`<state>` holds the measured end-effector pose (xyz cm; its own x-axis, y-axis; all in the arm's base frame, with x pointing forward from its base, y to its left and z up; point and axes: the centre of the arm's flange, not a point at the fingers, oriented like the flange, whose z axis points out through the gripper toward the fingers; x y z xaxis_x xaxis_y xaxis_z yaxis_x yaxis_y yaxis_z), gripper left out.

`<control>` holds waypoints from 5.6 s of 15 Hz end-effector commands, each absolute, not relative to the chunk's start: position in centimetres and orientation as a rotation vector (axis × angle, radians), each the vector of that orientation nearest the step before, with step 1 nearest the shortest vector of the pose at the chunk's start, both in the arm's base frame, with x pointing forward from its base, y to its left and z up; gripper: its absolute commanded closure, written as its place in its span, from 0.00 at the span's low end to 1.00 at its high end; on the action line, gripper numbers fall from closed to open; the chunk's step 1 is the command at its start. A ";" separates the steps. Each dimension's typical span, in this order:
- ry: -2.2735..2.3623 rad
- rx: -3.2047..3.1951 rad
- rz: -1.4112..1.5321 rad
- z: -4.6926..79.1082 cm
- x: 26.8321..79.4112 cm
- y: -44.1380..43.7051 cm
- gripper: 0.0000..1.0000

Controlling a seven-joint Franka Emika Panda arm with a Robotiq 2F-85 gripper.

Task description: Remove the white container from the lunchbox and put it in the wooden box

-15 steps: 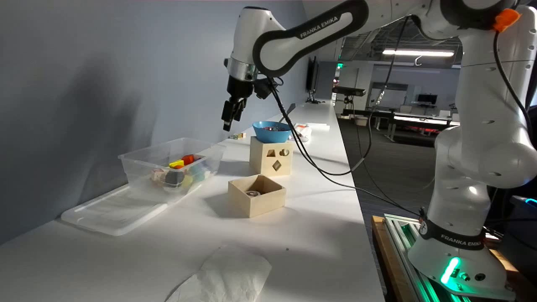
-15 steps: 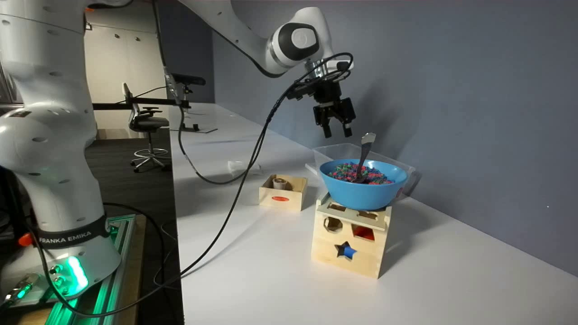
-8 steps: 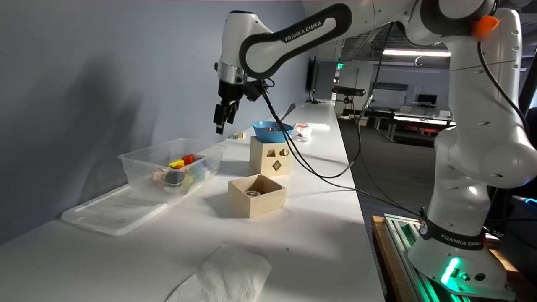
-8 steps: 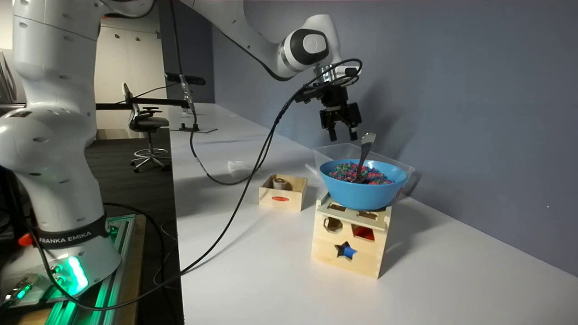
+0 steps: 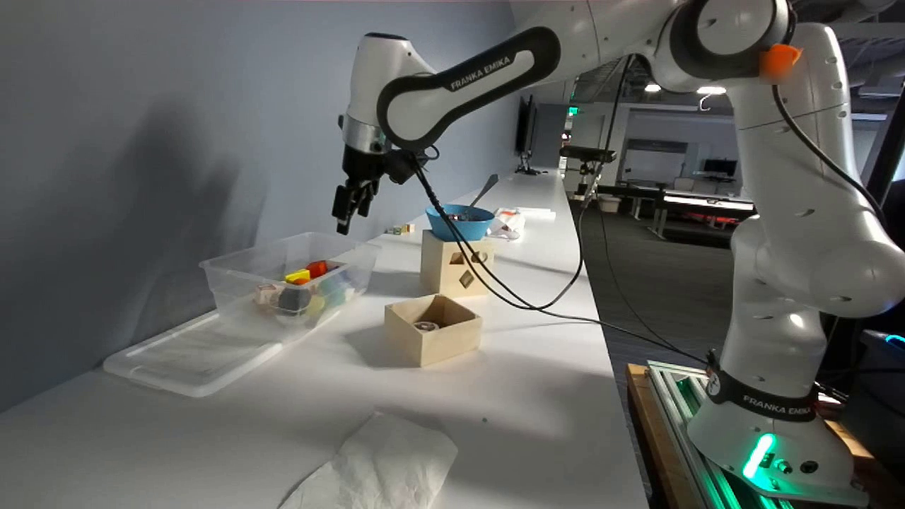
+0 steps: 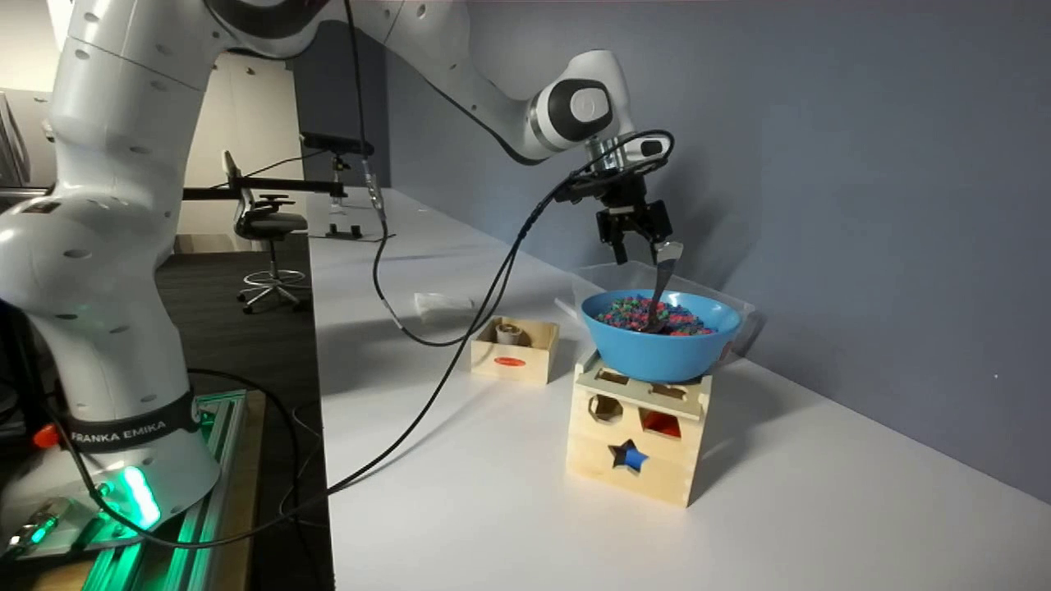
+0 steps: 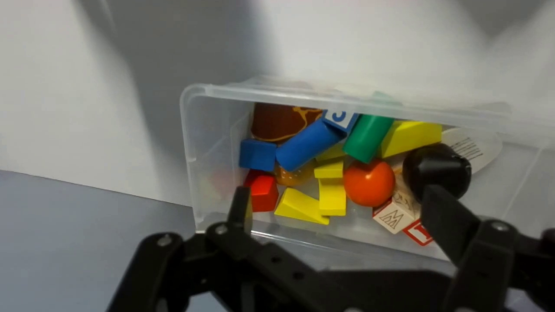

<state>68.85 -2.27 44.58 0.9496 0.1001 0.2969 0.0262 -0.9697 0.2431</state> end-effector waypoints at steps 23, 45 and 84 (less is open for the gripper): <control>0.223 2.971 0.485 33.2 76.9 5.0 0.06; 0.076 2.883 0.835 52.5 63.7 -0.2 0.91; -0.262 3.134 0.383 34.8 53.8 0.1 0.91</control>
<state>52.55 -0.15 35.29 0.9570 -0.1787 0.2285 -0.1747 -0.9839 -0.0377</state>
